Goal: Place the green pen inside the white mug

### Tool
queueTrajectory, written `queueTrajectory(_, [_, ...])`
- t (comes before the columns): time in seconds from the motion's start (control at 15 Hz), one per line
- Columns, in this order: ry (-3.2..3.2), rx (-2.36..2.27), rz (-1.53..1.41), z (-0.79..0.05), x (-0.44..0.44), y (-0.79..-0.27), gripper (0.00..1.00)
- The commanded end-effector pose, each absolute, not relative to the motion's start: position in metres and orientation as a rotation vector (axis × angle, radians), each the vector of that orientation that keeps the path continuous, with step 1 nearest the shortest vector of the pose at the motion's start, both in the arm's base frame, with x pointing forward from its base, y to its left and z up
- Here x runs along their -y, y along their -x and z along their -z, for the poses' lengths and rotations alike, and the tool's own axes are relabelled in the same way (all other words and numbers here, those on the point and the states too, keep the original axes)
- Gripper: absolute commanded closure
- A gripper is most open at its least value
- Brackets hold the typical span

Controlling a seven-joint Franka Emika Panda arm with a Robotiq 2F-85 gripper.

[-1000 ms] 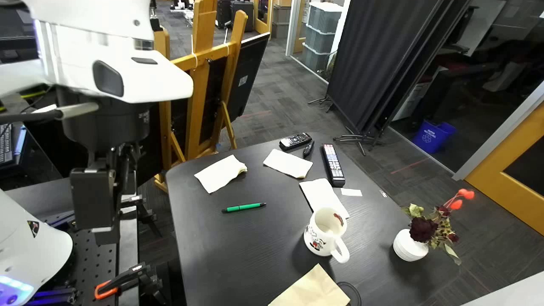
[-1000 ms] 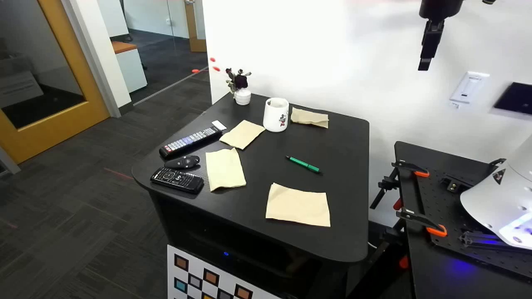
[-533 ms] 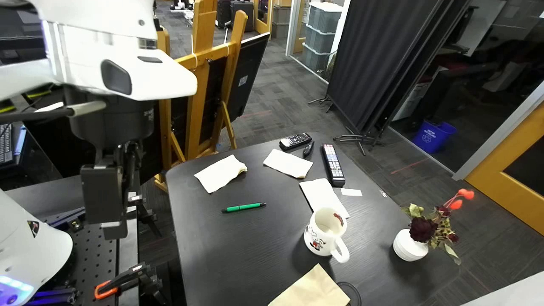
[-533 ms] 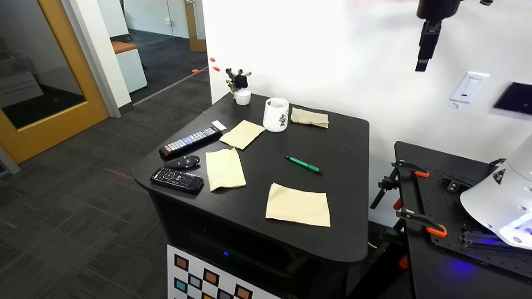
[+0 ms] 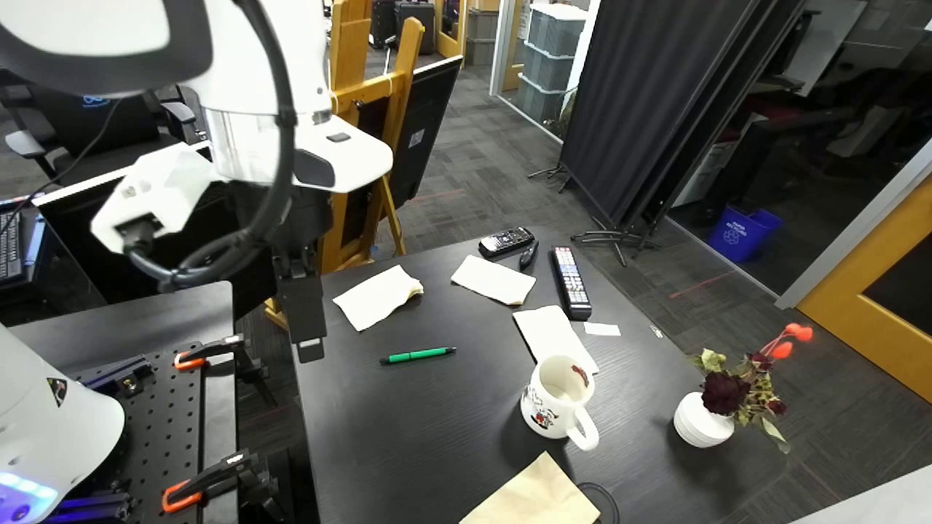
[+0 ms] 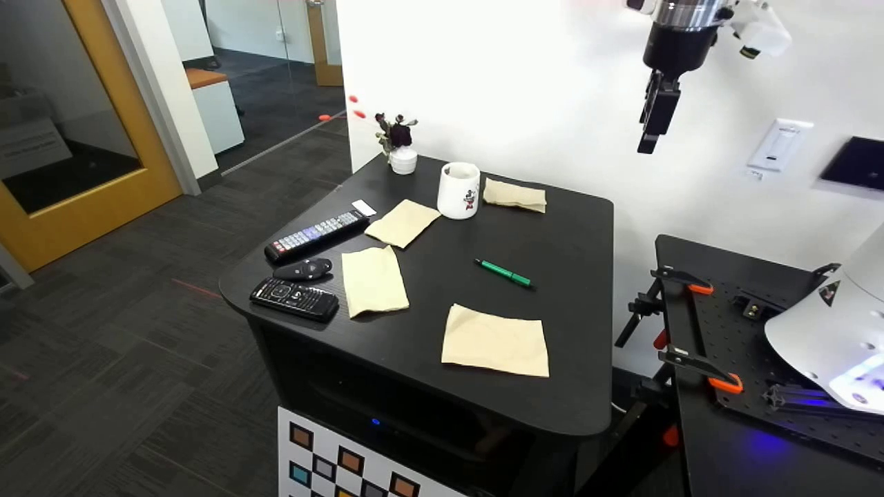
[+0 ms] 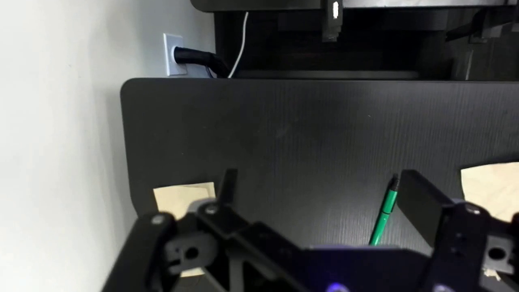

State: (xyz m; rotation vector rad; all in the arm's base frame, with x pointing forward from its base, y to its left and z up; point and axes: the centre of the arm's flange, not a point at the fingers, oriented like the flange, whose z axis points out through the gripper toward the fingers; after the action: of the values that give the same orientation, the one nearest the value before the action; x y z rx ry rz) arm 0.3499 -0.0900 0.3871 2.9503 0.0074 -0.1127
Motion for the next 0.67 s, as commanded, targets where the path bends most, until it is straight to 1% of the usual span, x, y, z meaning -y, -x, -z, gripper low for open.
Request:
queueTrajectory(0.0, [-3.001, -0.008, 0.055, -0.347, 0.072, -0.369, 0.0])
queueTrajectory(0.33, [-3.003, -0.047, 0.019, -0.303, 0.052, -0.385, 0.0])
queueTrajectory(0.6, [-3.004, 0.01, -0.022, -0.271, 0.038, -0.4, 0.0])
